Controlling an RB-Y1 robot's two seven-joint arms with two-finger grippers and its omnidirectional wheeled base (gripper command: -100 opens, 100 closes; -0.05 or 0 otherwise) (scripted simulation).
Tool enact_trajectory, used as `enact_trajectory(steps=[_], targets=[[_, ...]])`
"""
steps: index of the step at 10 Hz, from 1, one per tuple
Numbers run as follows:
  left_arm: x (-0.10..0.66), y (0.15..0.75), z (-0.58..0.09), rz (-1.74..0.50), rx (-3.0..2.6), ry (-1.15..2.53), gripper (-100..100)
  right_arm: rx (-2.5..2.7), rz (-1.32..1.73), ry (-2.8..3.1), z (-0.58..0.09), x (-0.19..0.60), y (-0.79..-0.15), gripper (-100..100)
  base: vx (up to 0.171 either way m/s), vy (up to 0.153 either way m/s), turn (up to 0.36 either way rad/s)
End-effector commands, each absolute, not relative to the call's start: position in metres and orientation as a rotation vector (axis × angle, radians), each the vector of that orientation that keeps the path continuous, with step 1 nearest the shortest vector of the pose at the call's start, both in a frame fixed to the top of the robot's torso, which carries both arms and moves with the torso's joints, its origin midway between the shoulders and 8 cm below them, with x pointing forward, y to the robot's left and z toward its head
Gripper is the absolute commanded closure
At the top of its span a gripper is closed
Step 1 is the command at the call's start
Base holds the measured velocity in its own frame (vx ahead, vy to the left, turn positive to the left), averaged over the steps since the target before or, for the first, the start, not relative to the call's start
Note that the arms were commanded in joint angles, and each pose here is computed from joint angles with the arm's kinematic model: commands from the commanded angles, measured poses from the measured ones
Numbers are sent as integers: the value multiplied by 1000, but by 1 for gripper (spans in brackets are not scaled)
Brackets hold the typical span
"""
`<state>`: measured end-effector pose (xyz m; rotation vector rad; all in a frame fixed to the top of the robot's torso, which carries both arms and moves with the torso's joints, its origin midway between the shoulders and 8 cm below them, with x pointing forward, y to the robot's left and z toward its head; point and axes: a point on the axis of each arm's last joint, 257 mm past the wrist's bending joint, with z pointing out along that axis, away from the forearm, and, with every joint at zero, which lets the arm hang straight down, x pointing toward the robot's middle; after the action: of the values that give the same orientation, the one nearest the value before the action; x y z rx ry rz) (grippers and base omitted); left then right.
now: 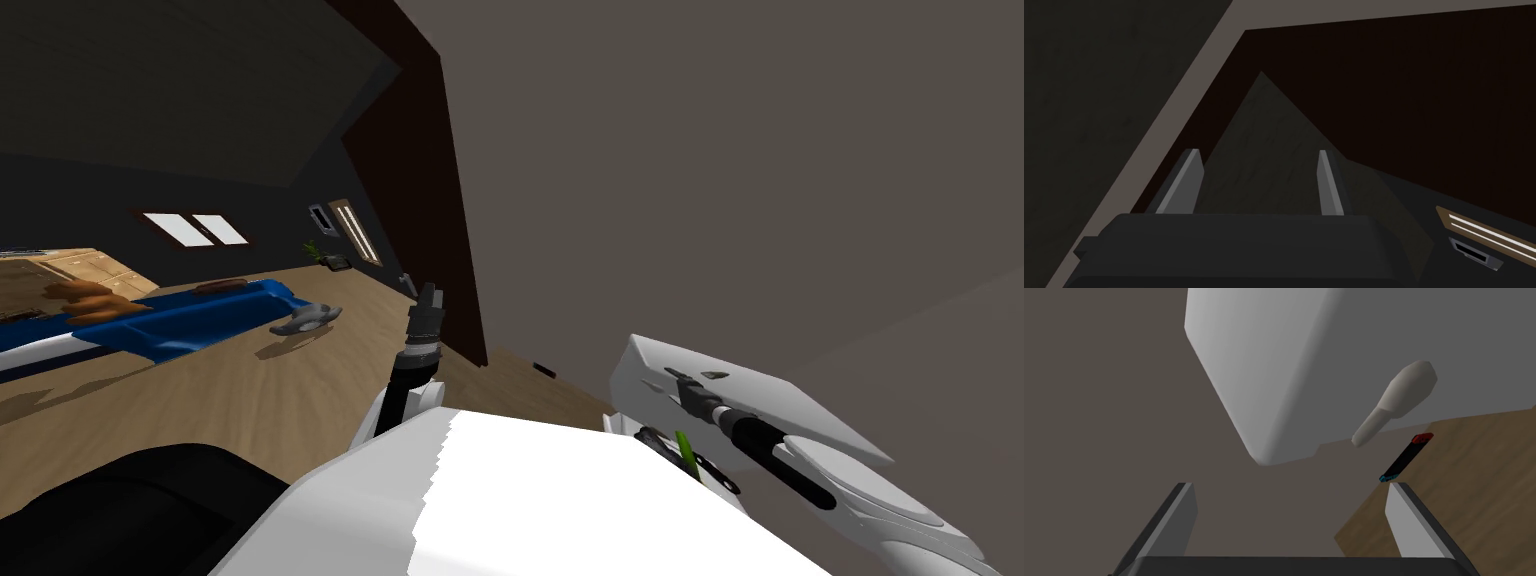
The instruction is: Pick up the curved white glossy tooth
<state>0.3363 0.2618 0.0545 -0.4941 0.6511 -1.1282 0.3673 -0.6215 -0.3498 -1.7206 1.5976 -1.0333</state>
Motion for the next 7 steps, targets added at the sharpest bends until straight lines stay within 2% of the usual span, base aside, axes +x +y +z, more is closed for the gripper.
enact_trajectory(steps=[1, 7], targets=[[336, 262, 54, -1128, -494, 651, 0, -1733, -993, 1593, -348, 364, -619, -100, -51, -109, 103], [336, 262, 54, -1128, -494, 651, 0, -1738, -901, 1615, -334, 346, -633, -100, -32, -117, 73]])
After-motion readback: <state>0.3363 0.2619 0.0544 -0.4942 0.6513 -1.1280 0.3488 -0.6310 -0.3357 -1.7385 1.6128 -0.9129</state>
